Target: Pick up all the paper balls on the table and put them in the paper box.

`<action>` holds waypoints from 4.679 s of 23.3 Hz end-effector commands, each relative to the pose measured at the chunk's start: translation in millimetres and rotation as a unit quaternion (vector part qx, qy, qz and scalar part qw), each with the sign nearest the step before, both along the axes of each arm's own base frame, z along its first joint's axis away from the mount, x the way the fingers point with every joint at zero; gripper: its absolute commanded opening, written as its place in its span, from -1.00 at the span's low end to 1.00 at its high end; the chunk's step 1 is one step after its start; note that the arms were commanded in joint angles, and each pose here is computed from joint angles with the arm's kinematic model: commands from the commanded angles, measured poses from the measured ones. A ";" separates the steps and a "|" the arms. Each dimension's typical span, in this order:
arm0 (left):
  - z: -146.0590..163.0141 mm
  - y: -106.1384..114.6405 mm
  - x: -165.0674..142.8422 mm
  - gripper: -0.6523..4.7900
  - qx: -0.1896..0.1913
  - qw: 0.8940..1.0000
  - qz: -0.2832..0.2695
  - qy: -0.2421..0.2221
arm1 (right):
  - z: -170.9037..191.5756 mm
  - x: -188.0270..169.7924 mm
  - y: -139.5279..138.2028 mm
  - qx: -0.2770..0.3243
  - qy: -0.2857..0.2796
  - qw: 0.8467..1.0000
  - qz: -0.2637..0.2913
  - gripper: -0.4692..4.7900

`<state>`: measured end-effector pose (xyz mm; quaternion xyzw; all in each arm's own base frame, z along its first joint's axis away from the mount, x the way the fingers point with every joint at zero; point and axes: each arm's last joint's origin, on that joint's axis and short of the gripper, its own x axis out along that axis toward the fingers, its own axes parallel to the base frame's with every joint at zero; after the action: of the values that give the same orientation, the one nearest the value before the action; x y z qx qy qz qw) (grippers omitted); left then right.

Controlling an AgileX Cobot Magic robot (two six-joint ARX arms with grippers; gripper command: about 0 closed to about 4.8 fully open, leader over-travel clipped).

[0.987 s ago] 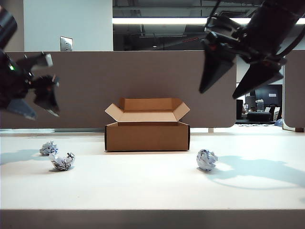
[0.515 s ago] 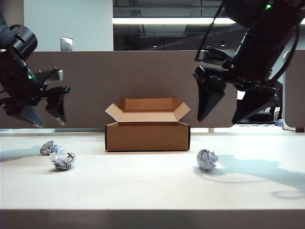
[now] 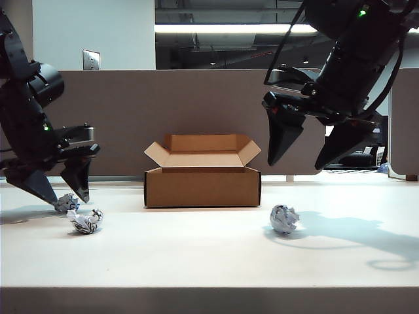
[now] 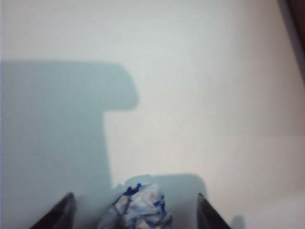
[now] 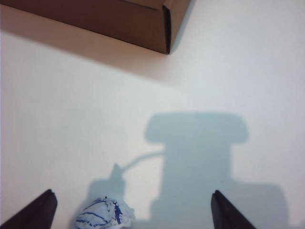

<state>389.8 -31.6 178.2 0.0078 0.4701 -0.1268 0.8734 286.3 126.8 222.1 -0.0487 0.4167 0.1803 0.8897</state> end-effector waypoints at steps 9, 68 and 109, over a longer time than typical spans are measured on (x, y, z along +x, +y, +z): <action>-1.5 -0.5 -0.7 0.41 0.020 1.000 0.008 0.010 | -2.7 -6.1 -1.1 0.013 0.048 0.998 -0.026 0.87; -24.9 -4.0 3.6 0.23 -0.014 0.999 -0.011 0.041 | -58.0 0.5 47.7 0.025 0.102 0.993 0.060 0.45; 106.8 -115.2 49.8 -0.05 -0.158 0.959 -0.137 -0.194 | 29.9 145.1 82.4 0.109 -0.122 0.985 0.048 -0.07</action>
<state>436.6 -145.9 289.5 -0.0397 0.2583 -0.3138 0.9128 426.7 211.7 238.9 -0.0049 0.3083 0.2564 0.9161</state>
